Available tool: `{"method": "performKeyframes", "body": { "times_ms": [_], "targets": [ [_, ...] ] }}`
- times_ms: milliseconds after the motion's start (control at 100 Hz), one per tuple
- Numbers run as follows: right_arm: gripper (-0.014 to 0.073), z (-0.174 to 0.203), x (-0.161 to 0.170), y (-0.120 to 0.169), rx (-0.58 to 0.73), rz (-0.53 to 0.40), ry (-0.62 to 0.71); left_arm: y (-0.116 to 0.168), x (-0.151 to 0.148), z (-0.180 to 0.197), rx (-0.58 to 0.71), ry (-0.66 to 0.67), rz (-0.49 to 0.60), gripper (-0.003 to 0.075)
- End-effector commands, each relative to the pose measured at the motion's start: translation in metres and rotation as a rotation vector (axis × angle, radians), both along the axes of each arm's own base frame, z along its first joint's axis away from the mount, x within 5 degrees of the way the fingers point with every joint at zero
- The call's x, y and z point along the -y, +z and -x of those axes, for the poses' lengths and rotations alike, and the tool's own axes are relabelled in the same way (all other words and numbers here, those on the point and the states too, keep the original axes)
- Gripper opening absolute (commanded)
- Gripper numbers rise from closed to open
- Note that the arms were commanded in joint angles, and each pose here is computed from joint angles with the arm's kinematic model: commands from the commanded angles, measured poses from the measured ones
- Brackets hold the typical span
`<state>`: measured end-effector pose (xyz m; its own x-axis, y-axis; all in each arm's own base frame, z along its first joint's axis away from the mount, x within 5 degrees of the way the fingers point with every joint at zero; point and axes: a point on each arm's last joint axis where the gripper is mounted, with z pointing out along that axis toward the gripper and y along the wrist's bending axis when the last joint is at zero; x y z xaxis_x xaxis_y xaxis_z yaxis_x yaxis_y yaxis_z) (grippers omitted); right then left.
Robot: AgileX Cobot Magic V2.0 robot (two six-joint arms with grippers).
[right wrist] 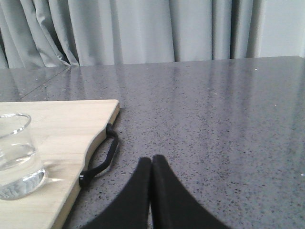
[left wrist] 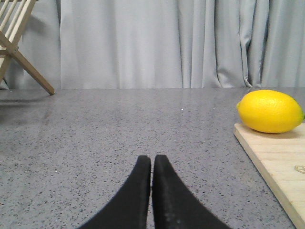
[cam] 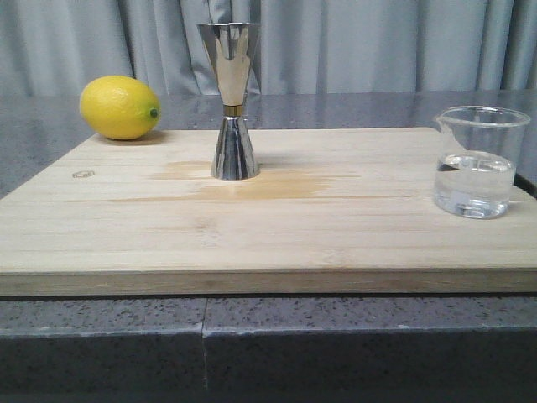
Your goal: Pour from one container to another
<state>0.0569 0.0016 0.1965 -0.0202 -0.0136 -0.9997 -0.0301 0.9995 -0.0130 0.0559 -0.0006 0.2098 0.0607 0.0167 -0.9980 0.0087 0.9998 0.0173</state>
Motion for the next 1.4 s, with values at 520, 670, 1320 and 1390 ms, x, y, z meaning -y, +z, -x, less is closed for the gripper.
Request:
{"method": "performKeyframes", "body": {
  "times_ms": [520, 670, 1320, 1390],
  "targets": [
    [-0.0071, 0.001, 0.0, 0.004, 0.091, -0.142, 0.007, 0.013, -0.001, 0.004, 0.171, 0.005, 0.012, -0.0019],
    [-0.0071, 0.001, 0.0, 0.004, 0.089, -0.202, 0.008, 0.014, -0.002, 0.004, 0.174, 0.002, 0.129, -0.0019],
    [-0.0071, 0.011, -0.005, 0.045, 0.06, -0.312, 0.062, 0.055, 0.013, 0.012, -0.065, -0.161, 0.429, -0.002],
    [-0.0071, 0.014, -0.005, 0.058, 0.02, -0.22, 0.057, 0.068, 0.016, 0.011, -0.1, -0.18, 0.34, -0.002]
  ]
}}
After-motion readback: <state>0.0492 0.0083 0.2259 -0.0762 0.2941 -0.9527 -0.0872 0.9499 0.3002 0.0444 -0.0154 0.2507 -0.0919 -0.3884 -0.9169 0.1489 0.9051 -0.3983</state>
